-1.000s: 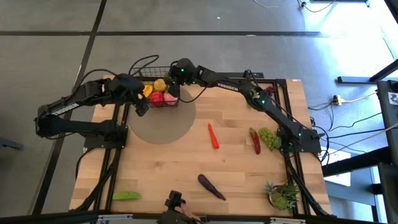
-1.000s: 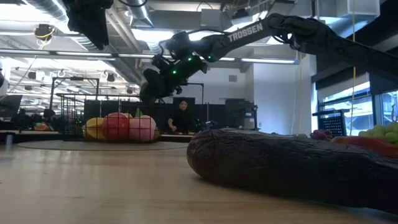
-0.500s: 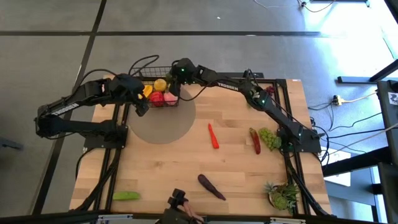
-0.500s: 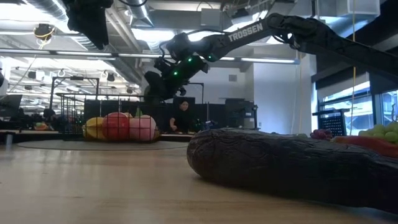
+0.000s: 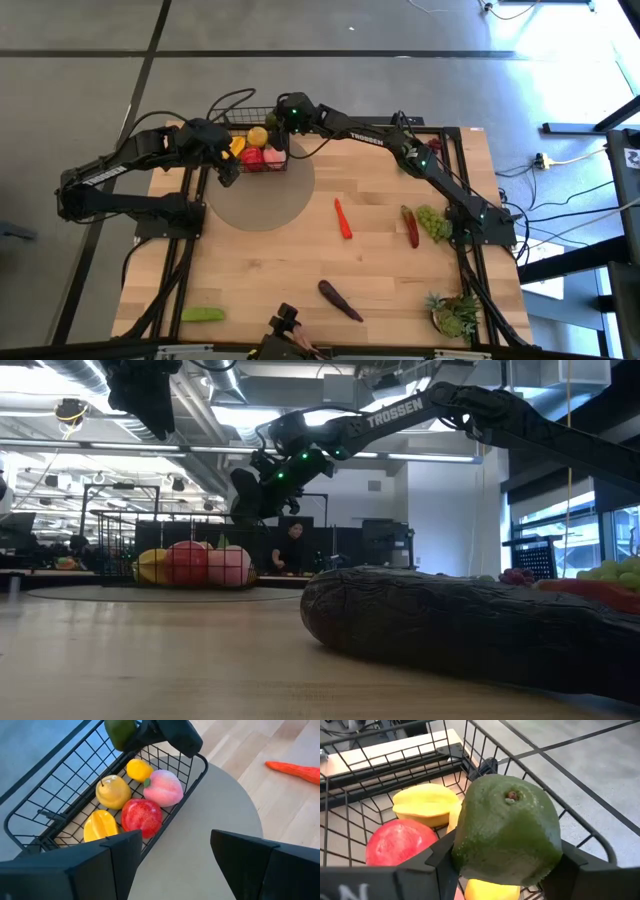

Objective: Build produce basket
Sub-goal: Put the green lime into the black wire basket

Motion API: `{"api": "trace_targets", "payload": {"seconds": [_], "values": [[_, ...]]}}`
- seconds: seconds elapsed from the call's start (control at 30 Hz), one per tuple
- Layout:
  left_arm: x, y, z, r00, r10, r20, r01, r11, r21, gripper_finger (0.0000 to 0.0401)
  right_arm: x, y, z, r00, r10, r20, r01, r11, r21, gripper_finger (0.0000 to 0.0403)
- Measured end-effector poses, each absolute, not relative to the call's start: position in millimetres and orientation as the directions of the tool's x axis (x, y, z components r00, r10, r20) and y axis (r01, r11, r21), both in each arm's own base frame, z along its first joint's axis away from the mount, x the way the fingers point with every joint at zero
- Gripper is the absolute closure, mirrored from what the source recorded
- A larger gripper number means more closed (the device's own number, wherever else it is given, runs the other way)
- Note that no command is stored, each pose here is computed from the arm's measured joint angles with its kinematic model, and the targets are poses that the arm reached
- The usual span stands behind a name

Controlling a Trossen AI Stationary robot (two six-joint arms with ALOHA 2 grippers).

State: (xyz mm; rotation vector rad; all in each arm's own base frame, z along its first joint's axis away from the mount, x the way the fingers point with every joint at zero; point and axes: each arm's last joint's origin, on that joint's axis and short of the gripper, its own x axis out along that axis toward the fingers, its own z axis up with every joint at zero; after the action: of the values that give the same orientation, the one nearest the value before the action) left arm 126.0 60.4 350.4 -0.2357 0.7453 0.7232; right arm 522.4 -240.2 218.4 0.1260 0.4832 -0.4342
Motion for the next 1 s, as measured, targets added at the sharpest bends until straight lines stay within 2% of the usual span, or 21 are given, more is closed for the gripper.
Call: {"api": "trace_targets", "payload": {"seconds": [0.27,0.5,1.0], "values": [[126.0,60.4,350.4,0.509,0.515,-0.69,-0.681,0.731,0.043,0.0176,522.3,-240.4,218.4,0.795,-0.376,-0.476,0.433,0.901,0.012,0.0192],[125.7,60.8,350.5,0.502,0.526,-0.687,-0.616,0.774,0.144,0.0176,522.3,-240.3,218.3,0.795,-0.375,-0.477,0.432,0.902,0.012,0.0192],[125.7,60.8,350.6,0.502,0.527,-0.686,-0.615,0.775,0.146,0.0176,522.9,-238.9,218.3,0.797,-0.371,-0.477,0.428,0.904,0.013,0.0192]]}}
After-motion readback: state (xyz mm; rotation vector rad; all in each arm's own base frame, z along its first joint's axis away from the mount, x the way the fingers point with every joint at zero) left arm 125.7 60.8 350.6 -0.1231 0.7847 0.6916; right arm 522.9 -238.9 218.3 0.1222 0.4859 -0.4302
